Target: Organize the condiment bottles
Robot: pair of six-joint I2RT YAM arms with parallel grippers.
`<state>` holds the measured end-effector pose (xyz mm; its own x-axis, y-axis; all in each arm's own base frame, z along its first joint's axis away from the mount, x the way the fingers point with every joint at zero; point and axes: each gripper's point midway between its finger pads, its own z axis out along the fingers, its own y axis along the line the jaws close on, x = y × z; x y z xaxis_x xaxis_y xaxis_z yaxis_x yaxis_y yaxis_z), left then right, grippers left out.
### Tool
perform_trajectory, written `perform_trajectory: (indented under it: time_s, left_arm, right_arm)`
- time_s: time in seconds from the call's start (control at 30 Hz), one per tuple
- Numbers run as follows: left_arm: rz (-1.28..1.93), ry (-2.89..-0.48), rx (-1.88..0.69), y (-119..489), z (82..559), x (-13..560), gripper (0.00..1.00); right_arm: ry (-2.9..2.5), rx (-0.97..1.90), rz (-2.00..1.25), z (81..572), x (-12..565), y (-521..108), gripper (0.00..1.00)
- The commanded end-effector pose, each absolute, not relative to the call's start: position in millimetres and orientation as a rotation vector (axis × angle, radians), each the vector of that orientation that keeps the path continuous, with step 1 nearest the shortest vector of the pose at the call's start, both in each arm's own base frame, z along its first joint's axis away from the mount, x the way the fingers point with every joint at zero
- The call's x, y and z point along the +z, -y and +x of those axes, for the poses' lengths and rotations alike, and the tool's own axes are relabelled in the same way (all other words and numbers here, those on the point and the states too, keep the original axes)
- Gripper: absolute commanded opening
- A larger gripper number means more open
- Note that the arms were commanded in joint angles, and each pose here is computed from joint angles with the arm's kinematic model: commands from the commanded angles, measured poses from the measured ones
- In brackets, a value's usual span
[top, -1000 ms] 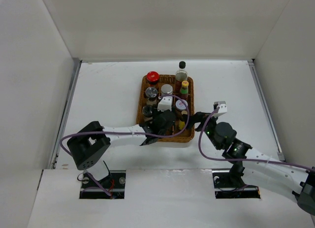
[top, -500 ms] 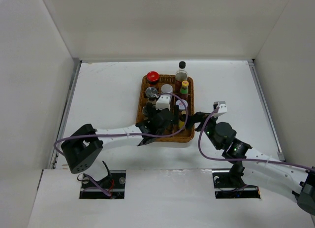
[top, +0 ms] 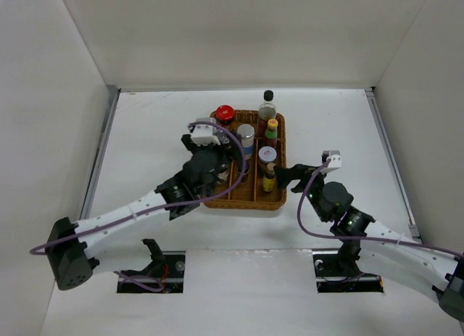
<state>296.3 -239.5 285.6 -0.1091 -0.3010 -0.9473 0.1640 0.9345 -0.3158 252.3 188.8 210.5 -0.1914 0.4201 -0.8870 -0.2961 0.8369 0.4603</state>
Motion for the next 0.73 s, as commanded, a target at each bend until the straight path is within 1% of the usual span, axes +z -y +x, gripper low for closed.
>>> perform_trajectory:
  time_s: [0.0,0.07,0.17,0.27,0.4,0.53,0.7]
  left_arm:
    - [-0.203,-1.583,-0.332,193.2,298.4,306.0,1.00]
    - [-0.262,-1.600,-0.326,173.3,296.5,297.7,1.00]
    - [-0.326,-1.671,-0.292,145.4,296.4,270.3,1.00]
    - [-0.424,-1.789,-0.277,115.5,293.8,237.4,1.00]
    - [-0.532,-1.909,-0.192,80.4,287.6,204.2,1.00]
    - [-0.560,-1.980,-0.165,77.6,279.1,183.2,1.00]
    - [-0.520,-1.980,-0.154,79.8,277.1,181.2,1.00]
  right_arm:
    - [-1.593,0.638,0.169,258.4,223.1,-179.5,1.00]
    - [-1.608,0.606,0.190,261.9,217.9,-175.2,1.00]
    - [-1.635,0.572,0.219,265.7,212.3,-169.5,1.00]
    - [-1.639,0.565,0.244,267.7,211.2,-166.2,1.00]
    - [-1.652,0.517,0.267,272.7,206.4,-160.8,1.00]
    - [-1.660,0.481,0.291,276.3,200.9,-154.5,1.00]
    - [-1.655,0.480,0.285,275.3,202.1,-152.9,1.00]
